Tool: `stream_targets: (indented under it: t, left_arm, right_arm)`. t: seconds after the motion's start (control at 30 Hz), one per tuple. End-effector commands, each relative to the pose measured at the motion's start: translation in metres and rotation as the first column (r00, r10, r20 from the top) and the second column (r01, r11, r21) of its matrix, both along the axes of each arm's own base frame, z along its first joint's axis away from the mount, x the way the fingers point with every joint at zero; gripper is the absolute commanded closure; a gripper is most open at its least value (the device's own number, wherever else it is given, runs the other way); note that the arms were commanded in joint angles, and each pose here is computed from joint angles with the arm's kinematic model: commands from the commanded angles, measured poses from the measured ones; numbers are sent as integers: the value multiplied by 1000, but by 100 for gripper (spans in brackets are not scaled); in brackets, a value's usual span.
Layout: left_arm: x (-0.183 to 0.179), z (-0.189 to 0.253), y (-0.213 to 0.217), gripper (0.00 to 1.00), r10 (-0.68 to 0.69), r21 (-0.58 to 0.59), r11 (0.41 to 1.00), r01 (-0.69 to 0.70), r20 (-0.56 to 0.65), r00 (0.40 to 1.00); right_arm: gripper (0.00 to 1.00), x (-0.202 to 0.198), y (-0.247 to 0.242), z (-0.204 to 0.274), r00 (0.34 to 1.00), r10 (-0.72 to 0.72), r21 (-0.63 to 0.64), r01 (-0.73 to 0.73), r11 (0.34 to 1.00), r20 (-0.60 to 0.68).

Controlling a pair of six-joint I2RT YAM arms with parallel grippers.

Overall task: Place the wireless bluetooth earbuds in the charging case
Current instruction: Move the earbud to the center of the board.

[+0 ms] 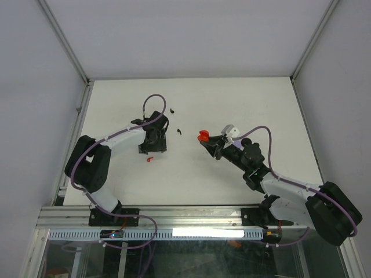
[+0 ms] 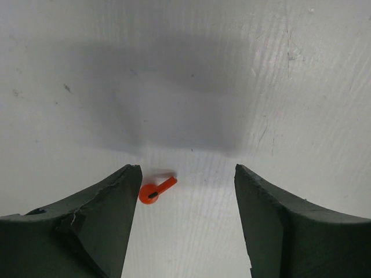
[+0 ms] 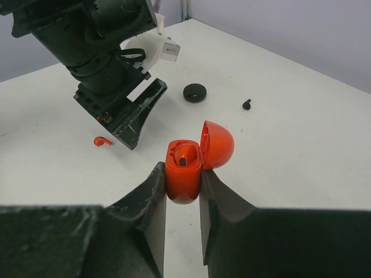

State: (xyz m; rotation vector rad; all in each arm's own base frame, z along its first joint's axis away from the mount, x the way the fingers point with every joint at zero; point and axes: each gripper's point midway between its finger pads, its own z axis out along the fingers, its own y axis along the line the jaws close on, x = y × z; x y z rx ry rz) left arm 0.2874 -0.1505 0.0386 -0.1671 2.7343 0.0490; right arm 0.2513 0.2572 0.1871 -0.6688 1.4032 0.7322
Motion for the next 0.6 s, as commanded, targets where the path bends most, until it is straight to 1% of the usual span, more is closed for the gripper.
stream_targets:
  t: [0.0, 0.13, 0.37, 0.57]
  left_arm:
    - [20, 7, -21, 33, -79, -61, 995, 82, 37, 996]
    - [11, 2, -30, 35, -116, -108, 987, 116, 0, 993]
    - [-17, -4, -35, 38, -159, -173, 974, 143, -79, 984]
    - [-36, 1, -31, 39, -172, -187, 971, 149, -114, 979]
  right_arm:
    - [100, -1, 1, 24, 998, 7, 52, -10, 999, 66]
    - [100, -1, 2, 23, 998, 11, 51, -14, 999, 62]
    - [100, 0, 4, 25, 998, 15, 49, -18, 999, 64]
    - [100, 0, 5, 25, 998, 18, 48, -21, 999, 64]
